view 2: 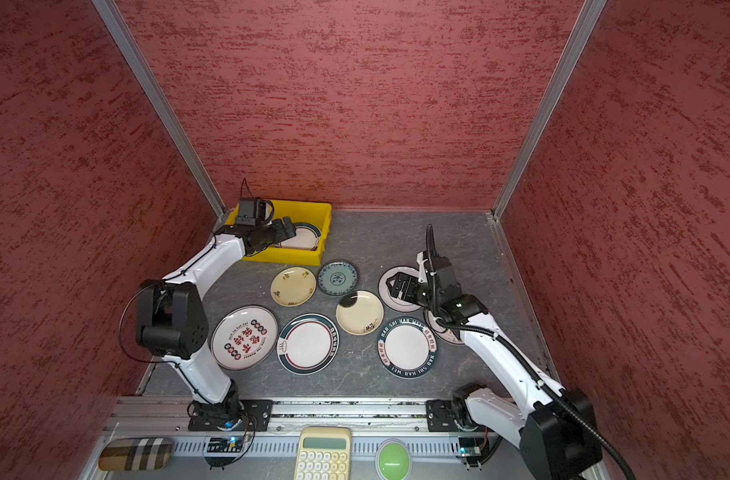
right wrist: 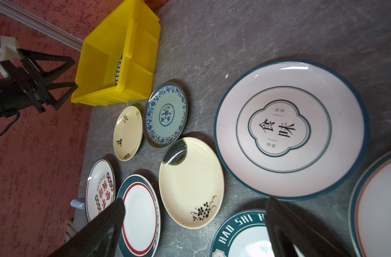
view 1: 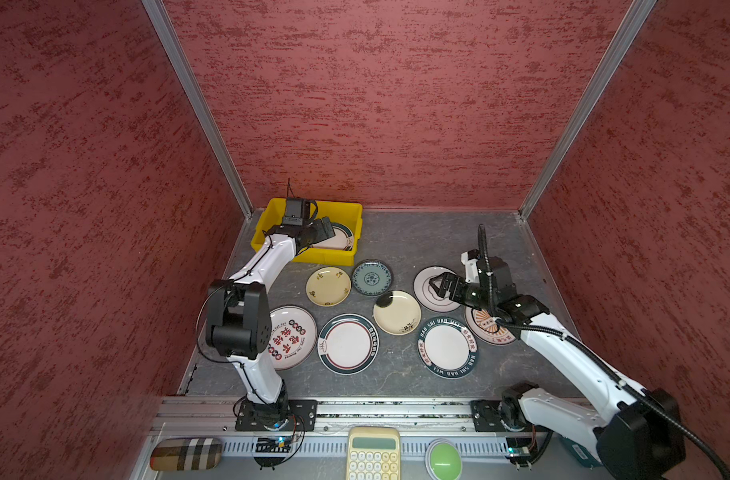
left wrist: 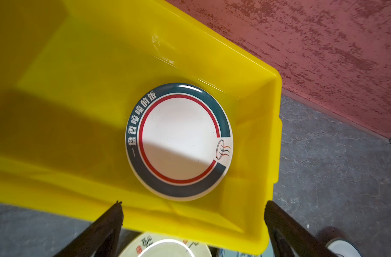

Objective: Place the plates into the plastic bin on the countertop
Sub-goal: 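Release the plate in the bin and pull the left gripper back, then grasp the blue-and-white floral plate edge with the right gripper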

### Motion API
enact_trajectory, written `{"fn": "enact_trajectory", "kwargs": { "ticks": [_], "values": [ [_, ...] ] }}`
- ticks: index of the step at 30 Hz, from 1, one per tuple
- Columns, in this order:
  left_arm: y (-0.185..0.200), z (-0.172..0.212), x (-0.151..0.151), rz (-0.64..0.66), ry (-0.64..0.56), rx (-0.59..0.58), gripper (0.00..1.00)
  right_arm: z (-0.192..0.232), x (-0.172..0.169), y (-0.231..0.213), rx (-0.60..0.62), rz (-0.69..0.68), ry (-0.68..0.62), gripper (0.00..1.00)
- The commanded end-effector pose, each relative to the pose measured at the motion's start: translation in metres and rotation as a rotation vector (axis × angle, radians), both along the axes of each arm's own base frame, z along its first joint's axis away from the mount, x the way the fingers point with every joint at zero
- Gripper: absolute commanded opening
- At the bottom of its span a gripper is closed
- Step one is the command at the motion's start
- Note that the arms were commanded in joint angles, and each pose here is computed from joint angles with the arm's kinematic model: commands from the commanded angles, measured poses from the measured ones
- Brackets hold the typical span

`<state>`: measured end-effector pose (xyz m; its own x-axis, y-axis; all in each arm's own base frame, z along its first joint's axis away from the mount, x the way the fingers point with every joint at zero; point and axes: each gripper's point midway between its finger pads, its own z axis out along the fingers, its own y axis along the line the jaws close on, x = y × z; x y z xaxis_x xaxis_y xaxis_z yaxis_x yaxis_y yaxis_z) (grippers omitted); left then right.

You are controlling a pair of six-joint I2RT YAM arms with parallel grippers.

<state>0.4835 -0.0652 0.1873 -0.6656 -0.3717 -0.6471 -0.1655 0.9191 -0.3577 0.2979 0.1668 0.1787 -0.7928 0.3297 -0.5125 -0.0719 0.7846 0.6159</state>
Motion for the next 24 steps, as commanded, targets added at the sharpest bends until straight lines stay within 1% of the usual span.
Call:
{"fn": "enact_trajectory", "kwargs": {
  "ticks": [1, 4, 7, 9, 11, 13, 14, 16, 20, 23, 24],
  "values": [
    [-0.008, 0.052, -0.012, -0.002, -0.17, -0.049, 0.99, 0.024, 0.011, 0.016, 0.078, 0.051, -0.048, 0.99],
    [-0.011, 0.059, -0.041, -0.001, -0.2, -0.101, 0.99, 0.022, 0.019, 0.028, 0.113, 0.089, -0.038, 0.99],
    [-0.013, 0.058, -0.07, 0.002, -0.22, -0.162, 0.99, 0.018, 0.03, 0.042, 0.136, 0.133, -0.012, 0.98],
    [-0.013, 0.055, -0.088, -0.008, -0.233, -0.182, 0.99, 0.01, 0.039, 0.05, 0.129, 0.138, 0.027, 0.95],
    [-0.009, 0.047, -0.102, 0.001, -0.233, -0.194, 0.99, 0.006, 0.047, 0.059, 0.113, 0.154, 0.033, 0.94],
    [-0.003, 0.039, -0.113, 0.02, -0.232, -0.207, 0.99, 0.005, 0.054, 0.07, 0.135, 0.181, 0.02, 0.94],
    [0.0, 0.038, -0.117, 0.025, -0.239, -0.218, 0.99, -0.005, 0.06, 0.075, 0.14, 0.183, 0.036, 0.94],
    [0.003, 0.033, -0.125, 0.028, -0.237, -0.231, 0.99, -0.013, 0.071, 0.083, 0.157, 0.181, 0.038, 0.92],
    [0.001, 0.03, -0.135, 0.015, -0.225, -0.261, 0.99, -0.03, 0.091, 0.101, 0.153, 0.181, 0.061, 0.85],
    [-0.004, 0.03, -0.14, -0.004, -0.221, -0.291, 0.99, -0.044, 0.101, 0.119, 0.131, 0.196, 0.105, 0.76],
    [-0.004, 0.03, -0.141, -0.008, -0.223, -0.3, 0.99, -0.049, 0.103, 0.124, 0.127, 0.202, 0.116, 0.74]
  ]
}}
